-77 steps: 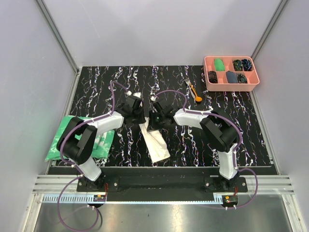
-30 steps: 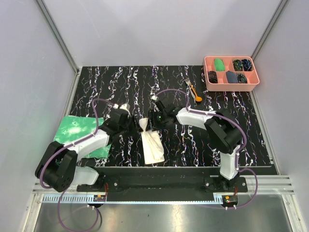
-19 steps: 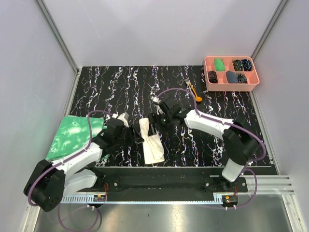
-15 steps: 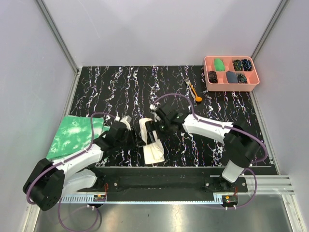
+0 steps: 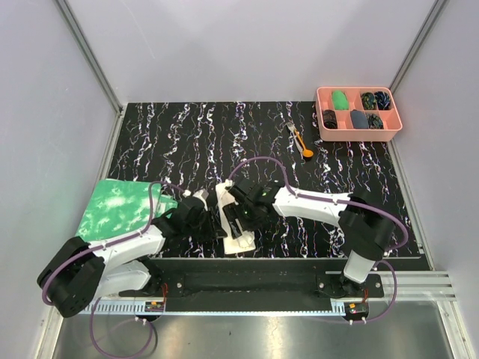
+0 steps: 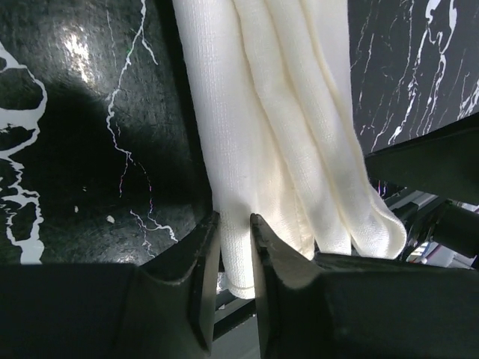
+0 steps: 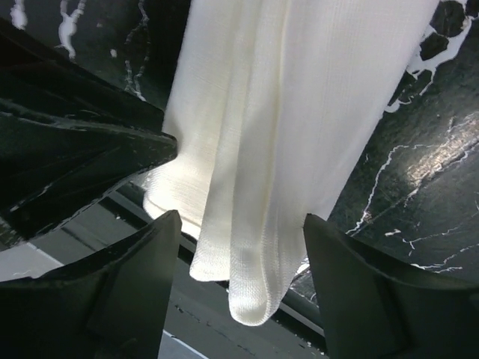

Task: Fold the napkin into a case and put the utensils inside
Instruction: Smooth out the smaller rectangle-folded napkin at the center of the board.

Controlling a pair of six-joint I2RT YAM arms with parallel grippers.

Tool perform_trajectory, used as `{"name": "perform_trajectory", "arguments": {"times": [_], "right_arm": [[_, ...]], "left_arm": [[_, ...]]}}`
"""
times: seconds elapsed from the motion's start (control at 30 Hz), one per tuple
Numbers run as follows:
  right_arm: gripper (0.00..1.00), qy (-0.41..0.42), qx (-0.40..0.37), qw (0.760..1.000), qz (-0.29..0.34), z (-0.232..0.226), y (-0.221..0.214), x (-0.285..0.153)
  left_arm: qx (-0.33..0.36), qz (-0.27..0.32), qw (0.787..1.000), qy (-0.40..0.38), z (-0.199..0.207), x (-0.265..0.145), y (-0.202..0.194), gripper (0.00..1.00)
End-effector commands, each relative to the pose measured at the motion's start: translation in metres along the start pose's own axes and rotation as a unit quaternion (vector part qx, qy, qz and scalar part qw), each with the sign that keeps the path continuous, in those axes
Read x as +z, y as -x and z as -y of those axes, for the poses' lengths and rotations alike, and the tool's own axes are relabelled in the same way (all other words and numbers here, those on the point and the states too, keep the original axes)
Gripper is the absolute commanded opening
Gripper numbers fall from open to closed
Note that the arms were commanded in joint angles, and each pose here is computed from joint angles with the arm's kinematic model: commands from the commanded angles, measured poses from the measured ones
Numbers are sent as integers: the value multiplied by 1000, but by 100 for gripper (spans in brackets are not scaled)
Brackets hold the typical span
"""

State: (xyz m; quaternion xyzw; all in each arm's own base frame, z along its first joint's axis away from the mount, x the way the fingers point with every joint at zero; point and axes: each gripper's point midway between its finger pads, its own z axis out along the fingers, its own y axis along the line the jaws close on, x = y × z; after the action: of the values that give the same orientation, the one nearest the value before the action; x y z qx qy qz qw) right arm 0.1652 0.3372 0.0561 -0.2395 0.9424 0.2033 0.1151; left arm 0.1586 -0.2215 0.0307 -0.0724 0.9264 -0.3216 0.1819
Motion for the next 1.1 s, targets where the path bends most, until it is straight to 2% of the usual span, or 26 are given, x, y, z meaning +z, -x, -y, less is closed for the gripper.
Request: {"name": "perform_trajectory", "arguments": {"times": [0.0,0.07,0.1,0.13,0.33,0.53,0.73,0.77,0.87,1.07], "right_arm": [[72,-40,-2,999,6,2,4,2],[66,-49,-2,999,9,3,5,1],[99,-52,-2,999,10,2,5,1],[100,-54,-2,998,11,2,7,1],[100,-62,-5,998,7,0,6,2],[100,-118,5,992,44,17,14,-14],[99,-117,10,991,66,16,19,-30],[91,-116,9,991,66,15,19,-30],[79,-103,6,993,57,9,18,-29],[76,-88,-12,995,42,-4,14,-20]], "left_arm": [[-10,17,1000,5,2,5,4,24],[-7,14,1000,4,3,6,1,23],[-8,13,1000,6,3,7,0,22],[-7,11,1000,4,4,8,-2,21],[-14,4,1000,4,2,11,-8,17],[-12,17,1000,1,3,7,-4,15],[-13,21,1000,1,4,6,-2,15],[-13,19,1000,2,4,6,-3,15],[-14,19,1000,-3,7,7,-2,15],[-17,15,1000,-8,10,7,-3,13]]}}
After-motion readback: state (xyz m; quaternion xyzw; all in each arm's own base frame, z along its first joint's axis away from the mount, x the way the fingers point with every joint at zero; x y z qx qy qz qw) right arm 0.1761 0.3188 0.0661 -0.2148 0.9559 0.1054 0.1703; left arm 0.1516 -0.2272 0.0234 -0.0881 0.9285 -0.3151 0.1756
